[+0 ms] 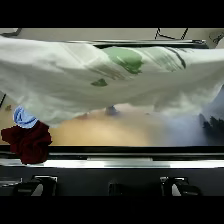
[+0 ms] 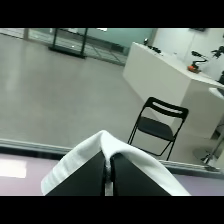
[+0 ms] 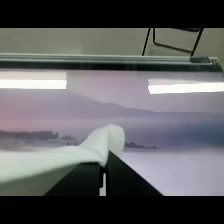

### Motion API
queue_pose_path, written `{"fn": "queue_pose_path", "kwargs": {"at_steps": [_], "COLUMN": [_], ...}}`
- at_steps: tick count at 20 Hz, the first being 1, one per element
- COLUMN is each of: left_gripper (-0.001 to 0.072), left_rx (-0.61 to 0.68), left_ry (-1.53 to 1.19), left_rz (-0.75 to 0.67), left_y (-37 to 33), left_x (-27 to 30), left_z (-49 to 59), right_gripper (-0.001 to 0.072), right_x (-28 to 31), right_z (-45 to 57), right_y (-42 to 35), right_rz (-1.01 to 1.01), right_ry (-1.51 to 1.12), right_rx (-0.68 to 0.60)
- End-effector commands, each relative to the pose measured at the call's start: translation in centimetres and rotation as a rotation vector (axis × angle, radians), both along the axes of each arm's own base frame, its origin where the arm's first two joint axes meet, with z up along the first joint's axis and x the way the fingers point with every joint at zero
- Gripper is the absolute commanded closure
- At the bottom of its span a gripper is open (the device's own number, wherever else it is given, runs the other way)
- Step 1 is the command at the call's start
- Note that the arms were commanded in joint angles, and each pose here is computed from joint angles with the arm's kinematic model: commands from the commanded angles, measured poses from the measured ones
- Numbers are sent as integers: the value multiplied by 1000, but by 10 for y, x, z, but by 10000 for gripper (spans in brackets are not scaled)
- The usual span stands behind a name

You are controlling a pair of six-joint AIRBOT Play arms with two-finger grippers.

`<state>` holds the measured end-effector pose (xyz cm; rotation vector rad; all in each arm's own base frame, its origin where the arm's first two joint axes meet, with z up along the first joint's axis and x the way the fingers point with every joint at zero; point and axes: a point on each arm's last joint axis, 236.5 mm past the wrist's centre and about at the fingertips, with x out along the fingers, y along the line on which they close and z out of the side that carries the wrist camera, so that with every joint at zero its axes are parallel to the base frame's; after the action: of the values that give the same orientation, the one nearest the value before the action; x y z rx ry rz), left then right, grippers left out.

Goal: Fold the clothes and pants, and hang the long-sleeved shirts on hangers.

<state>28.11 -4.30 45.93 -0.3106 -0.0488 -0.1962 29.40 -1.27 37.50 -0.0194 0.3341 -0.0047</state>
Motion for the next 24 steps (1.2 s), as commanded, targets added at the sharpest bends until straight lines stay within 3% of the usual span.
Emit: {"fn": "queue_pose_path", "kwargs": {"at_steps": [1,6,12,13,14,16,17,21,23,24], "left_gripper": [686,686,681,634,497,66,38,64,218,224], "left_rx": [53,-23,-391,-438,-464,-375,-322,-316,-346,-358], "left_ry": [237,618,952,1007,1073,1189,1238,1540,1635,1663], "left_rz": [73,68,6,-11,-32,-113,-150,-281,-343,-349], "left_y": [20,22,-18,-28,-36,-39,-30,12,11,6], "left_x": [20,120,187,185,178,151,136,52,18,7], "left_z": [-73,-281,-430,-445,-460,-477,-481,-487,-497,-507], "right_gripper": [680,680,680,680,680,680,680,679,679,679], "right_x": [-4,19,69,76,81,88,92,98,90,85], "right_z": [-83,-290,-396,-401,-403,-402,-398,-388,-393,-395], "right_y": [-6,16,59,64,66,62,58,47,45,44], "right_rz": [-15,-12,-73,-80,-84,-93,-94,-86,-85,-83], "right_ry": [341,805,915,910,904,875,859,841,876,900], "right_rx": [23,233,623,667,693,690,665,589,564,550]}}
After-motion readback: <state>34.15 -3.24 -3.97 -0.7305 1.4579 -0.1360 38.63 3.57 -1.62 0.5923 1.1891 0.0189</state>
